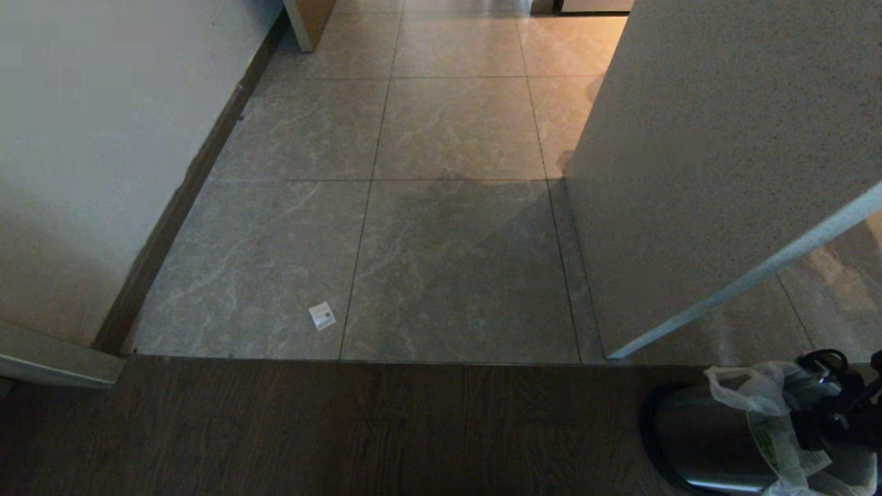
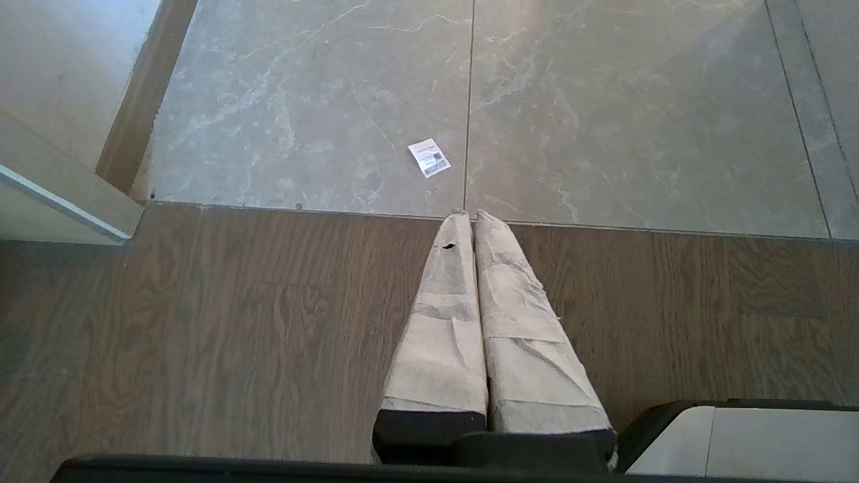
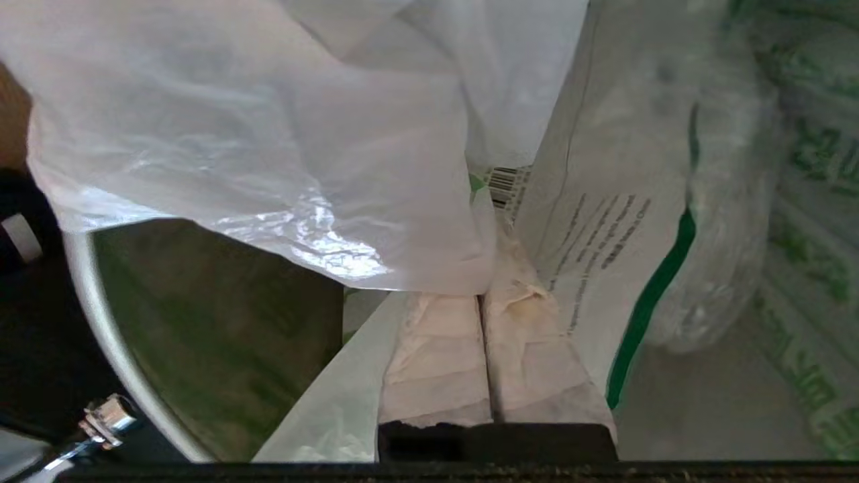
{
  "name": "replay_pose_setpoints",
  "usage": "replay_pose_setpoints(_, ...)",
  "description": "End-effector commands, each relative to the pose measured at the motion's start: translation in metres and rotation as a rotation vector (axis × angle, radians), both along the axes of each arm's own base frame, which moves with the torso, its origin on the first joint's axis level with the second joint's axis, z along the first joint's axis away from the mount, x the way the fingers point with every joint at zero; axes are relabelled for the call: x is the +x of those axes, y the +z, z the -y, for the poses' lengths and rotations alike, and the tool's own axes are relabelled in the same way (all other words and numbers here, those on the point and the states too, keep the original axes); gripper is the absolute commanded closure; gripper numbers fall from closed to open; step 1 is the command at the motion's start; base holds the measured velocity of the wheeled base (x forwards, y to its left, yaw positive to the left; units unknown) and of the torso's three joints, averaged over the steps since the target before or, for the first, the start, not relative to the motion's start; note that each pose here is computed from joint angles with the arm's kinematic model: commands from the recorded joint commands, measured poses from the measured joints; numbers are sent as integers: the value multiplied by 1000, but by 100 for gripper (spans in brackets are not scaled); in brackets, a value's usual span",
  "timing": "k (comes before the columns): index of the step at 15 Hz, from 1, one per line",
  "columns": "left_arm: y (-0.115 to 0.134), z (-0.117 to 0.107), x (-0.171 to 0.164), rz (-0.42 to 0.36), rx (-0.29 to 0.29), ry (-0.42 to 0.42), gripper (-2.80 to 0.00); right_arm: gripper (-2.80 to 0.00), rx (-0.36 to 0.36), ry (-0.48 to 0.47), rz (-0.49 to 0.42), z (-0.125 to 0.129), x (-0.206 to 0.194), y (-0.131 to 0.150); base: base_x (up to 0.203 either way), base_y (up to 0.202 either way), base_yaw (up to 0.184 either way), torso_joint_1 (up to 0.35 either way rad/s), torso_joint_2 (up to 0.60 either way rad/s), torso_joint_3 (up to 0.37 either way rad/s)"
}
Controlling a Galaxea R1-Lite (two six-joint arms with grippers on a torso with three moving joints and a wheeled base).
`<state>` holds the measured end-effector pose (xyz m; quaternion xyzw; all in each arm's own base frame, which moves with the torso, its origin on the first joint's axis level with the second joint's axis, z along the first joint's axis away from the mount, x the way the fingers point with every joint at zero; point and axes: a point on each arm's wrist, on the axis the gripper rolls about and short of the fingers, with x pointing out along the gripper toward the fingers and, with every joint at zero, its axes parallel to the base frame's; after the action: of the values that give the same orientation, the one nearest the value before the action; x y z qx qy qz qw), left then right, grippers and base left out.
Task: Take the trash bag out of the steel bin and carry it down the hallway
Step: Pick up the trash bag
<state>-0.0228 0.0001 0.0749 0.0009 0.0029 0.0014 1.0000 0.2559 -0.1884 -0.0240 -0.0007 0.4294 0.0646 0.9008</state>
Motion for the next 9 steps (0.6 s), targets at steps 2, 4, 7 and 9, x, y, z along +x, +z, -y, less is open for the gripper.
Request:
replay_pose_setpoints(2,0,0,0,0,0,0,0,0,1,-7,10,-1,-1,4,0,0,0,0,0,0)
replay_pose_setpoints(4,0,0,0,0,0,2,0,0,-21,-7,37,-1,-2,18,0,0,0,0,0,0)
replay_pose_setpoints(7,0,0,0,0,0,0,0,0,-73,-28,97,0,-14,57,0,0,0,0,0,0)
replay_pose_setpoints(9,0,0,0,0,0,0,0,0,-110,-47,119,-2,-31,85,0,0,0,0,0,0)
